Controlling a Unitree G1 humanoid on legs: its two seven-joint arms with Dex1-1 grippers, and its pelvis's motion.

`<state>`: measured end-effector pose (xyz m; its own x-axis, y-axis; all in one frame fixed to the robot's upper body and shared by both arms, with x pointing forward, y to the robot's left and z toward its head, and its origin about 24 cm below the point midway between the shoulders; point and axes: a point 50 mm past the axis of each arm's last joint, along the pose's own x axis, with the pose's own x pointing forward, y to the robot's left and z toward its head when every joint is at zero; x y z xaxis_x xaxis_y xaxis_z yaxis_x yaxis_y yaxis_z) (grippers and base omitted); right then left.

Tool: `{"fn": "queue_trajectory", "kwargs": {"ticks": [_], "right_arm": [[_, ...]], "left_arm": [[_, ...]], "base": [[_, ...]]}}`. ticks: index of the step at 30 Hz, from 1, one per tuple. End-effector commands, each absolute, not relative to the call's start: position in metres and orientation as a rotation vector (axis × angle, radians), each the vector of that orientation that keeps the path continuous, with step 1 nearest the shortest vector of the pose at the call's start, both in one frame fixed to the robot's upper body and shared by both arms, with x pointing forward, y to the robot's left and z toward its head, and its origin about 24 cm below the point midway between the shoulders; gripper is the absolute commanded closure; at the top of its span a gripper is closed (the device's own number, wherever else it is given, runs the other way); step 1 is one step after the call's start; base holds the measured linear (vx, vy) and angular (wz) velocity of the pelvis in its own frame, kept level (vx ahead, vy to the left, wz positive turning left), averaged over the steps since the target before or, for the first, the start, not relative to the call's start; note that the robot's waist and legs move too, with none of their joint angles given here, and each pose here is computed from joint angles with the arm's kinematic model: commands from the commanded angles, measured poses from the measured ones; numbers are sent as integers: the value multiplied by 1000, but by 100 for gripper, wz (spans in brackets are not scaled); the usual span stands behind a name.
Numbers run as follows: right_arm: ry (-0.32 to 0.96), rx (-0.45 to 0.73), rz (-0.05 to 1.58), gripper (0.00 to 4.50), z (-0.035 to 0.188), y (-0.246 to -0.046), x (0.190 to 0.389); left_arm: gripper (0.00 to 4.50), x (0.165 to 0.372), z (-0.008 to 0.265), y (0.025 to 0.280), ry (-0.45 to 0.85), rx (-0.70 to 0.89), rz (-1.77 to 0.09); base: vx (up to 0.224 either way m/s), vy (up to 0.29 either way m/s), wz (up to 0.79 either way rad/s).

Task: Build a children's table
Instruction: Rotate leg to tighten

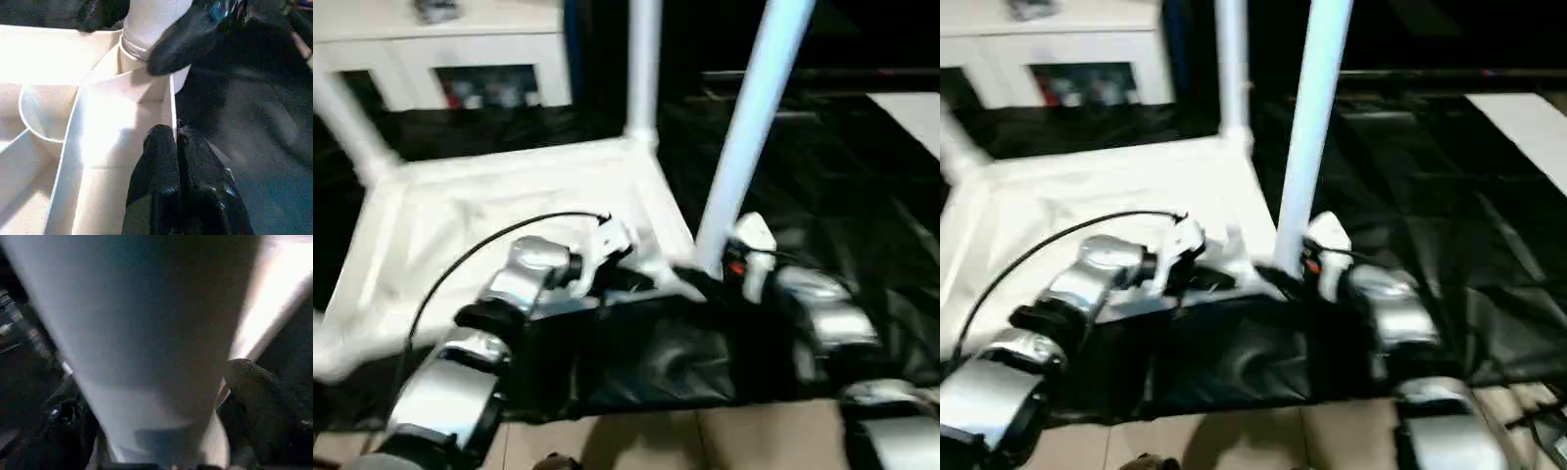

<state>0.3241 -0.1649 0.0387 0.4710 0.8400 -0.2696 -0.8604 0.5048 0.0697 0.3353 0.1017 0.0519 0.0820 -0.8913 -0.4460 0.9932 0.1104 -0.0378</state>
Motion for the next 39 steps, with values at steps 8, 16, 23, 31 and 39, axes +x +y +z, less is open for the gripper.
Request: {"fn": "queue_trajectory", "kwargs": {"ticks": [8, 16, 23, 31, 39], "right_arm": [[413, -68, 1372, 90, 36, -159, 304], [450, -61, 1442, 149, 34, -156, 299], [465, -32, 1473, 190, 34, -154, 295], [357, 87, 1219, 194, 29, -146, 299], [371, 134, 727, 198, 7, -128, 320]], "left_arm": [[450, 330, 62, 101, 394, 354, -1627], [450, 329, 63, 101, 404, 354, -1659], [450, 328, 62, 101, 412, 346, -1668], [450, 334, 58, 87, 390, 288, -1512], [450, 336, 51, 43, 362, 230, -1345]], "base": [[0, 0, 0], [0, 0, 0], [0, 0, 0], [0, 0, 0], [0, 0, 0]]}}
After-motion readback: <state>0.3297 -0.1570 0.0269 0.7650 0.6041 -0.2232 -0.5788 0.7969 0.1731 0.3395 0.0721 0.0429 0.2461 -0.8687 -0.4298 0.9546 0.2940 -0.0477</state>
